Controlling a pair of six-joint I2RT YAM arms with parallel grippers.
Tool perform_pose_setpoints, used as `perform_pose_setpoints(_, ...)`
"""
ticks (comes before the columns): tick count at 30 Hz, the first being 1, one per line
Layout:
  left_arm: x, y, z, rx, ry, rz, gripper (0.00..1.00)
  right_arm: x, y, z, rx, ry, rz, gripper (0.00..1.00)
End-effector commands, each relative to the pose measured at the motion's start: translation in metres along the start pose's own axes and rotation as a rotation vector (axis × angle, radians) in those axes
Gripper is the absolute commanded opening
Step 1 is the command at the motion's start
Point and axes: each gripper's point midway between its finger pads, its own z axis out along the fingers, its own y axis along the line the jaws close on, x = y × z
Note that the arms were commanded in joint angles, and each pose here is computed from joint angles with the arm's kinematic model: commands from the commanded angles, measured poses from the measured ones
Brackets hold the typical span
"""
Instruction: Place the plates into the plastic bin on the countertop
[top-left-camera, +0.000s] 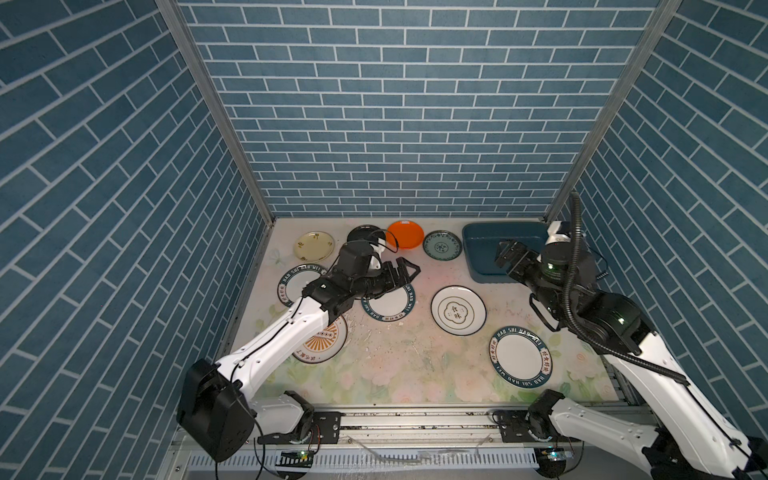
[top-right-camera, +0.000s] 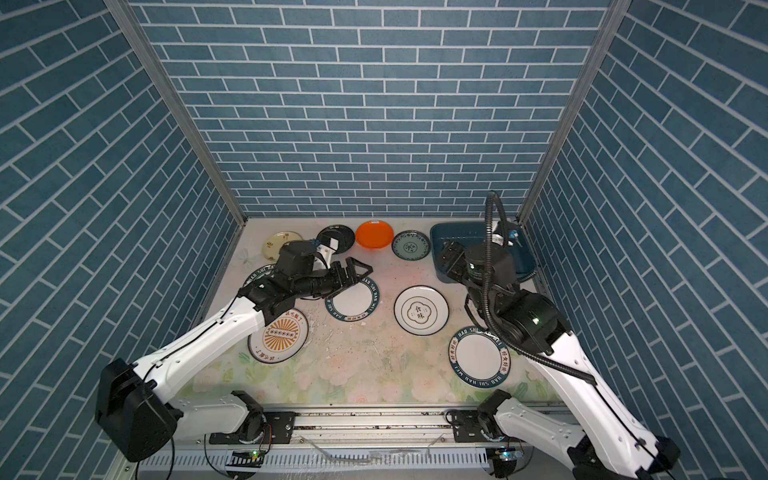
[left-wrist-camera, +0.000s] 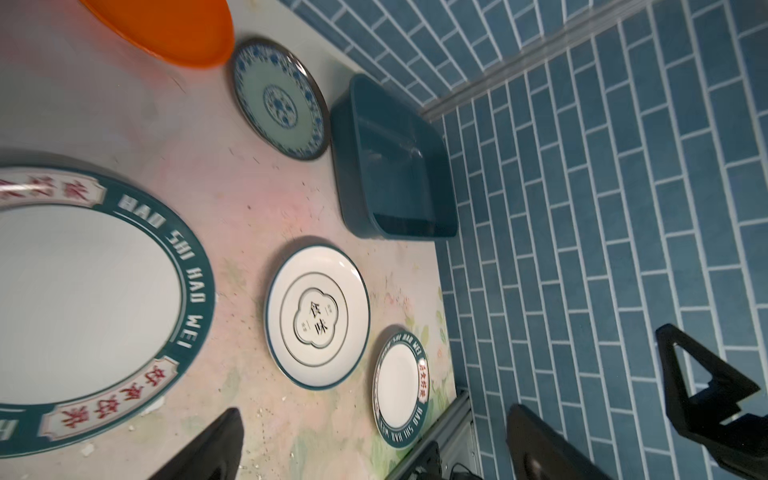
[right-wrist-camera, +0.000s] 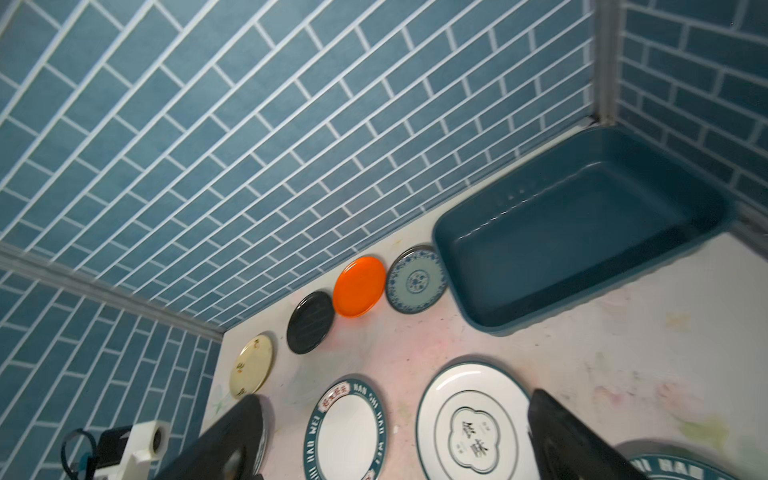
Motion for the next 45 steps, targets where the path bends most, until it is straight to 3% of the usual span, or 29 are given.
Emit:
perform_pose_setpoints(1, 0.030, -0.032, 0.021, 0.098, 0.125, 0.086, 1.00, 0.005, -0.055, -0.013, 0.192, 0.028, -0.082, 0.98)
perform_pose_setpoints(8, 0.087, -0.038, 0.080, 0.077, 0.291, 0.138, 0.99, 0.013, -0.097, -0.013, 0.328, 0.118, -0.142, 0.98)
perform_pose_setpoints(22, 0.183, -0.041, 0.169, 0.139, 0.464, 0.114, 0.94, 0.029, -0.087, 0.012, 0.226, 0.312, -0.096, 0.95)
perform_pose_setpoints(33, 0.218, -0.013, 0.208, 0.091, 0.496, 0.025, 0.90, 0.042, -0.078, 0.008, 0.152, 0.379, -0.057, 0.92)
perform_pose_setpoints(45, 0.221, 0.004, 0.242, 0.034, 0.481, -0.039, 0.82, 0.048, -0.083, -0.005, 0.153, 0.395, -0.064, 0.92)
